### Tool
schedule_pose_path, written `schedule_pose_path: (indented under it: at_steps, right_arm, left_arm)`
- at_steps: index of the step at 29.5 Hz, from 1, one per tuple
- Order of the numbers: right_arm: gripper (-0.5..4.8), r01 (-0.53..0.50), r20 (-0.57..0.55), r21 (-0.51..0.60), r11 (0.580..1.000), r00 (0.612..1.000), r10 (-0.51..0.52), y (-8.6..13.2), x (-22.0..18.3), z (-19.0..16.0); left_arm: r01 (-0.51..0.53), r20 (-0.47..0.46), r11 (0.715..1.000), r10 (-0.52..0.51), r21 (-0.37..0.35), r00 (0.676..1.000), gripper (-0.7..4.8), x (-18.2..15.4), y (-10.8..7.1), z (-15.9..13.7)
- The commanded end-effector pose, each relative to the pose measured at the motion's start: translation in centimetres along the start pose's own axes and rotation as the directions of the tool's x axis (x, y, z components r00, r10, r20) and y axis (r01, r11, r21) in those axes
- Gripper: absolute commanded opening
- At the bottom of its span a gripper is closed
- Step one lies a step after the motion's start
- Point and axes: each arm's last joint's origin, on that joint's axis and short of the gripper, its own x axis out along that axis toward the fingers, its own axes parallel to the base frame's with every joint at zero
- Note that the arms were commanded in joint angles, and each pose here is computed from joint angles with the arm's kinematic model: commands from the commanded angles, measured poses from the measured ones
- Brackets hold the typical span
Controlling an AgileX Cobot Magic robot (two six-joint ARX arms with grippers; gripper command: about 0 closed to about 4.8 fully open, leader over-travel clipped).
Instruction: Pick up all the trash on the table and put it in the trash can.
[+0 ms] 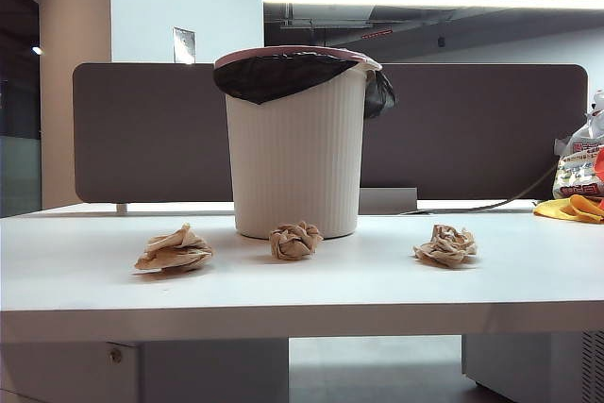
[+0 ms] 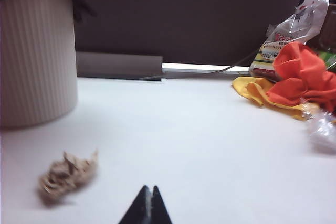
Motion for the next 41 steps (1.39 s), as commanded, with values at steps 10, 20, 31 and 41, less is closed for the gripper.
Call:
schedule_pose_path:
  at_steps: [10, 20, 31, 41]
  right_arm:
    - [-0.02, 0.051, 0.046, 0.12, 0.991, 0.997, -0.057, -0.1, -0.6, 3.3]
    - [-0.04, -0.186, 0.118, 0.167, 0.968, 0.979, 0.168, 0.6, 4.7, 19.4]
    - [-0.04, -0.504, -0.06, 0.153, 0.85, 0.854, 0.517, 8.1, 12.2, 22.6]
    - [-0.04, -0.7, -0.292, 0.23, 0.676, 0.613, 0.734, 17.3, 12.5, 18.2]
  left_arm:
    - [-0.012, 0.099, 0.974, 0.035, -0.227, 0.995, -0.05, -0.4, 0.0, 3.0]
    - [0.039, 0.061, 0.986, -0.029, -0.164, 0.998, -0.06, -0.4, -0.7, 14.2]
    - [0.195, -0.257, 0.96, -0.244, -0.199, 0.935, -0.05, 3.5, -1.4, 19.3]
    - [0.226, -0.533, 0.972, -0.228, -0.07, 0.815, -0.05, 9.8, -6.7, 14.6]
